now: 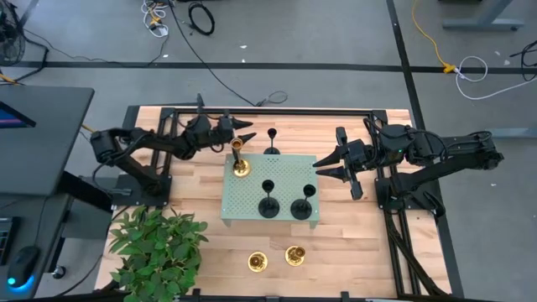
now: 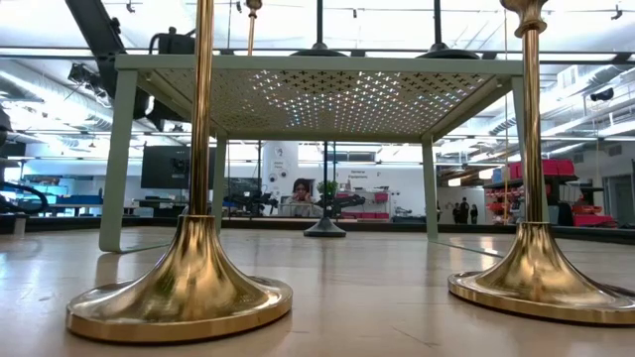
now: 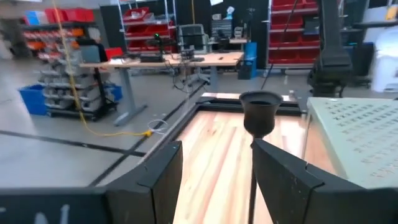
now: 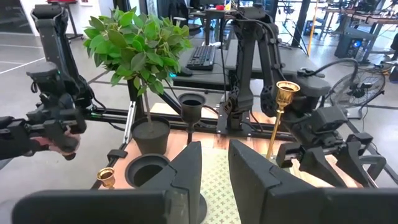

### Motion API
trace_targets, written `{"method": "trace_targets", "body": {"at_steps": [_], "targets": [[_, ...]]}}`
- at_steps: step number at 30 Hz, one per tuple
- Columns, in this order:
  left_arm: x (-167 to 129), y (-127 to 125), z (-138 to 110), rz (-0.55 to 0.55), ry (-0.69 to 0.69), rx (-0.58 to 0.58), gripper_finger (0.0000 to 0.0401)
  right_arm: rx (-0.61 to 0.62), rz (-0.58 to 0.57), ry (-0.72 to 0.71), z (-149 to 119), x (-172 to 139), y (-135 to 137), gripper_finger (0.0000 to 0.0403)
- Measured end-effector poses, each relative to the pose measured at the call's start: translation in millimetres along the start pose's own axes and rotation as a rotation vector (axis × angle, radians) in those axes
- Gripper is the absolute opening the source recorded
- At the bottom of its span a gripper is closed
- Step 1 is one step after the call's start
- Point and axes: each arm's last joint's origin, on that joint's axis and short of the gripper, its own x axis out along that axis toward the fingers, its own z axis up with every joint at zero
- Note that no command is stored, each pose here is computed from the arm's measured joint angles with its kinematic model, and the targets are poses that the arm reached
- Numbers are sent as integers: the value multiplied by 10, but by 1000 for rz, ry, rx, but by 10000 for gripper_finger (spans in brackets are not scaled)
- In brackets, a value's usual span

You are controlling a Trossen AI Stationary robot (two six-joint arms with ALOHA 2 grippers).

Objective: Pick & Place candle stick holders
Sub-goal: Put the black candle holder aligned with the golden candle holder on the shelf

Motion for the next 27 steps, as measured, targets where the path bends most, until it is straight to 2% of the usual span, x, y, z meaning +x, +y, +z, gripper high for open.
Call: {"method": "trace_targets", "body": {"at_steps": [5,11,17,27], "targets": [[81,-20,15,-151,-17,3,195,-1,0,1,-1,1,0,79],[148,21,-24,-158,-6,12,195,-8,-2,1,-1,0,-1,79],[252,28,-10,-233,-15,-5,195,-11,-31,3,-3,0,-9,79],[441,62,-37,-237,-5,-41,195,-12,-52,13,-14,2,-14,79]]}}
